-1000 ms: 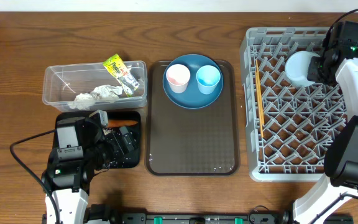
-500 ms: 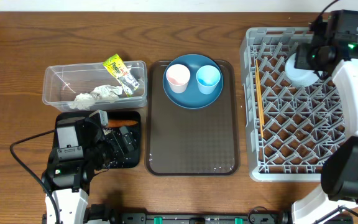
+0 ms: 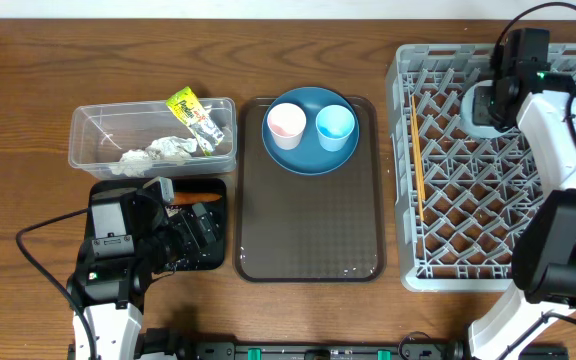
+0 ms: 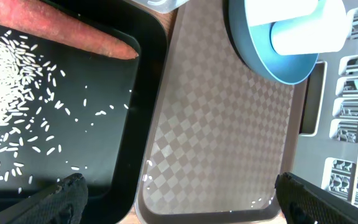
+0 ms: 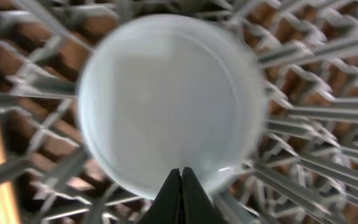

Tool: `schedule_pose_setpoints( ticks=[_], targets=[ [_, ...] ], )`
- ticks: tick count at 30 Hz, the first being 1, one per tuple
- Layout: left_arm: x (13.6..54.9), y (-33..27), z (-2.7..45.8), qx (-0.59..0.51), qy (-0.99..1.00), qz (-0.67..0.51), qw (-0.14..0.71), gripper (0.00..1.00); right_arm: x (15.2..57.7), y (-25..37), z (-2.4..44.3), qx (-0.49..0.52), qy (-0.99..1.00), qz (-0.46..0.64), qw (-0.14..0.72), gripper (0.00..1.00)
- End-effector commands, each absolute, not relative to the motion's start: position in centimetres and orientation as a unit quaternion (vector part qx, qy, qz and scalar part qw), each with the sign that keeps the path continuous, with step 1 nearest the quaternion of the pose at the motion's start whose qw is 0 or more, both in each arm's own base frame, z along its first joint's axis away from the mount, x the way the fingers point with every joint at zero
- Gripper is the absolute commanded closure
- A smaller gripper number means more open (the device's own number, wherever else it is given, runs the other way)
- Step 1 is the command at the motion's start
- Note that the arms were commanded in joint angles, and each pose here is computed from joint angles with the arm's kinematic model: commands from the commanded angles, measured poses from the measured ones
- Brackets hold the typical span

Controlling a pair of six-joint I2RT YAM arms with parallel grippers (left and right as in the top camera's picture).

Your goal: Sort waste into correct bins and load items into the dishwasher rack

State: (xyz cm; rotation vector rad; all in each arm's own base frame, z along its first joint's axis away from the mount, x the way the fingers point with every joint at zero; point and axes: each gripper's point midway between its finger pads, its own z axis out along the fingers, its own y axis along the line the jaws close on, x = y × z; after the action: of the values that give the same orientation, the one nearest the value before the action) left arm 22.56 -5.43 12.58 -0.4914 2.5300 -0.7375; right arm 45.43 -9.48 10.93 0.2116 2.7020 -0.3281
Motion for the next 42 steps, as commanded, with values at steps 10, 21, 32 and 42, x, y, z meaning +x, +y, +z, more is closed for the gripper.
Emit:
schedule_pose_setpoints(
  ticks=[10, 21, 32, 42],
  targets=[
    [22.9, -5.1, 13.1, -0.176, 0.918, -0.262, 0.239, 0.02, 44.8, -12.0, 11.1, 0.145, 0.961, -0.107, 0.208, 0.9],
    [22.9, -5.1, 13.1, -0.175, 0.918, -0.262, 0.239, 0.01, 45.6, -2.3, 18.8, 0.042, 0.953, 0.007, 0.3, 0.77],
    [22.9, -5.1, 13.1, -0.176, 0.918, -0.262, 0.239, 0.01, 43.9, 3.1, 23.7, -0.015, 0.937, 0.035, 0.346, 0.01],
    [22.9, -5.1, 13.1, -0.176, 0.918, -0.262, 0.239, 0.01, 43.9, 3.2, 23.6, -0.017, 0.938, 0.036, 0.345, 0.01]
  ],
)
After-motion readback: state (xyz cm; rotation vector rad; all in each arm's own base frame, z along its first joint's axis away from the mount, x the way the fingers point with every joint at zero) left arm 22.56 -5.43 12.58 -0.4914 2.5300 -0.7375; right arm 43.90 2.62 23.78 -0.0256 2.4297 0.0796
